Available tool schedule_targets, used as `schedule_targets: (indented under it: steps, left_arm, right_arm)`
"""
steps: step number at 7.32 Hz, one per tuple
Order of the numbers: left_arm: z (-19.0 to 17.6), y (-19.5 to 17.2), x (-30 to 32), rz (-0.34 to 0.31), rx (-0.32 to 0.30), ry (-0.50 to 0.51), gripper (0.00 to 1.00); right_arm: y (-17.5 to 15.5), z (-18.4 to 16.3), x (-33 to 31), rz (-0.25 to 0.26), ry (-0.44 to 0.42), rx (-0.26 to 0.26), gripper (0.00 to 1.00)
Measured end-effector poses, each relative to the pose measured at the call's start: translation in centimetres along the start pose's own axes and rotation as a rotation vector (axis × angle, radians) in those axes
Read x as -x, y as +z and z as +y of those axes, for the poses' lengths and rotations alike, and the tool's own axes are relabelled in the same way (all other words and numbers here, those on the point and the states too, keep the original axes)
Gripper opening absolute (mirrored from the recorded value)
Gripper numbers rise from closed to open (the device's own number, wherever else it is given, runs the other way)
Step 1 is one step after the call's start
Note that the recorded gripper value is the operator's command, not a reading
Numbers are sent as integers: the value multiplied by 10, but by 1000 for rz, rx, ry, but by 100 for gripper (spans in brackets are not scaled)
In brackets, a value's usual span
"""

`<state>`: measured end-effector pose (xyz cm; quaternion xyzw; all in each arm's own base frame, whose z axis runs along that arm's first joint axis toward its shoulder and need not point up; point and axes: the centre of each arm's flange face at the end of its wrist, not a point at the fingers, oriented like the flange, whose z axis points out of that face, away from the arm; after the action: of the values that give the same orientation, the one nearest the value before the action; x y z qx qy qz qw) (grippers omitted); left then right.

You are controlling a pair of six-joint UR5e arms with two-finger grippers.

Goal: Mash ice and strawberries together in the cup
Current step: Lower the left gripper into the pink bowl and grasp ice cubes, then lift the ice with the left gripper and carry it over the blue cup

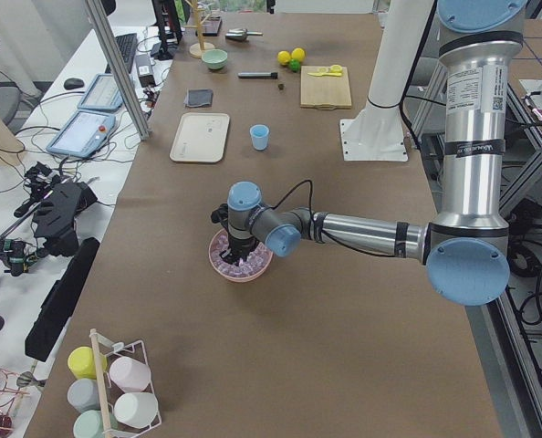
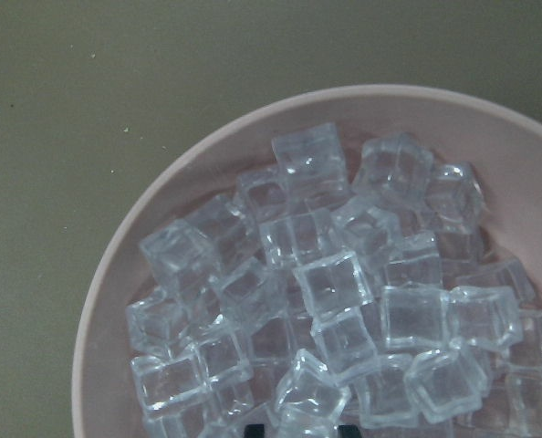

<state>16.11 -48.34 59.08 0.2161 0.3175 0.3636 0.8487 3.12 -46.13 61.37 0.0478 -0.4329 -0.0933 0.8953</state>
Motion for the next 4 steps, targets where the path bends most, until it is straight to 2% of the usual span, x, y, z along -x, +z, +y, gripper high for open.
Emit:
schedule_targets:
  steps: [2, 4]
  left_arm:
    - [-9, -11, -7, 27, -17, 2, 0]
    - [-40, -53, -28, 95, -55, -33, 0]
  right_arm:
    - [1, -1, 1, -1, -3, 2, 100]
    - [1, -2, 3, -2, -4, 2, 100]
